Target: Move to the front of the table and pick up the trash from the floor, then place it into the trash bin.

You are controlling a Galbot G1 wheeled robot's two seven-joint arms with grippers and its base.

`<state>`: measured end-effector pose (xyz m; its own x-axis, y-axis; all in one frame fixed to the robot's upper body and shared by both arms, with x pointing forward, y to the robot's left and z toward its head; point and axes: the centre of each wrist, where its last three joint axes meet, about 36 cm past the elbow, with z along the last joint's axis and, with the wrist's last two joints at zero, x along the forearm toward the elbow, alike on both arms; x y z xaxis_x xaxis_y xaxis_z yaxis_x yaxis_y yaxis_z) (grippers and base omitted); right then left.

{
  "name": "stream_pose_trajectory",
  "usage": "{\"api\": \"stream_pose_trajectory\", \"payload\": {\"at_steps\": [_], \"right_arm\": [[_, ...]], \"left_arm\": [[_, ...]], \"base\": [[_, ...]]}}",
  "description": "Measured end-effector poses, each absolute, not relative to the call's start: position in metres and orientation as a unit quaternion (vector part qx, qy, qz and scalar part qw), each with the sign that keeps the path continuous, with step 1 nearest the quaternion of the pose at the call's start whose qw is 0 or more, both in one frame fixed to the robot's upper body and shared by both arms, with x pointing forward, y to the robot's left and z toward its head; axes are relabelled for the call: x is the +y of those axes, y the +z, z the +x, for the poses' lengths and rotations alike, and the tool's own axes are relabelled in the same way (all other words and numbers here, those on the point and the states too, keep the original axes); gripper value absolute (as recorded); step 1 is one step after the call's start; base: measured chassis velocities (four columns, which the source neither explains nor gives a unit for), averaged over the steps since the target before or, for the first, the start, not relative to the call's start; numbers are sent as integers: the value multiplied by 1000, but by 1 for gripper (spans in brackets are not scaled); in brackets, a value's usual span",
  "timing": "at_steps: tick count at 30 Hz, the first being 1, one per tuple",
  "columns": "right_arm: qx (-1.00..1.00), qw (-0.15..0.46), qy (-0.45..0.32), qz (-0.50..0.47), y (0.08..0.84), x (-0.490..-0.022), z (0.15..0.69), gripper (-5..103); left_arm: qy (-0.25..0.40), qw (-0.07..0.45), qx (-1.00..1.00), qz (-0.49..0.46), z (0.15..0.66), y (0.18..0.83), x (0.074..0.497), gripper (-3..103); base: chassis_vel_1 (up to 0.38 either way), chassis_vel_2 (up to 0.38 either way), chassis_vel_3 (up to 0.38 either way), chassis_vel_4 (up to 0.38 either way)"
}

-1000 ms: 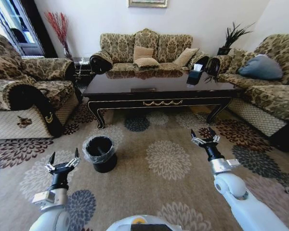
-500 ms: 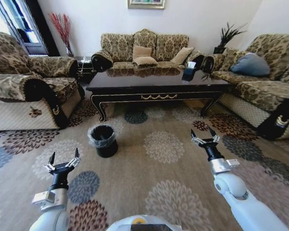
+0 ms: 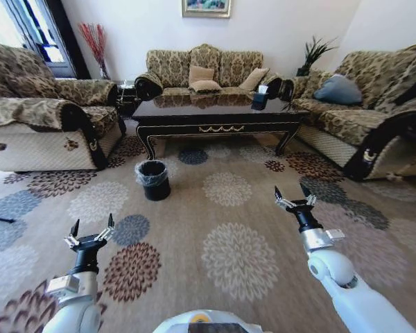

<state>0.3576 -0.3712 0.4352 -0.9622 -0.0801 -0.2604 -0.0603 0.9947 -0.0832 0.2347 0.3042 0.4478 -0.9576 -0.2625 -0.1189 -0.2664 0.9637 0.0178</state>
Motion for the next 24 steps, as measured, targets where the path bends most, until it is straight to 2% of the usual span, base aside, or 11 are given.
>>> {"api": "stream_pose_trajectory", "payload": {"at_steps": [18,24], "right_arm": [[990,133,-37,-36,435,-371,358,100],[990,133,-37,-36,435,-371,358,100]], "left_arm": [[17,58,989,-134,235,448,304,100],[17,58,989,-134,235,448,304,100]], "base": [[339,-341,-343,348],[131,-151,-161,145]]}}
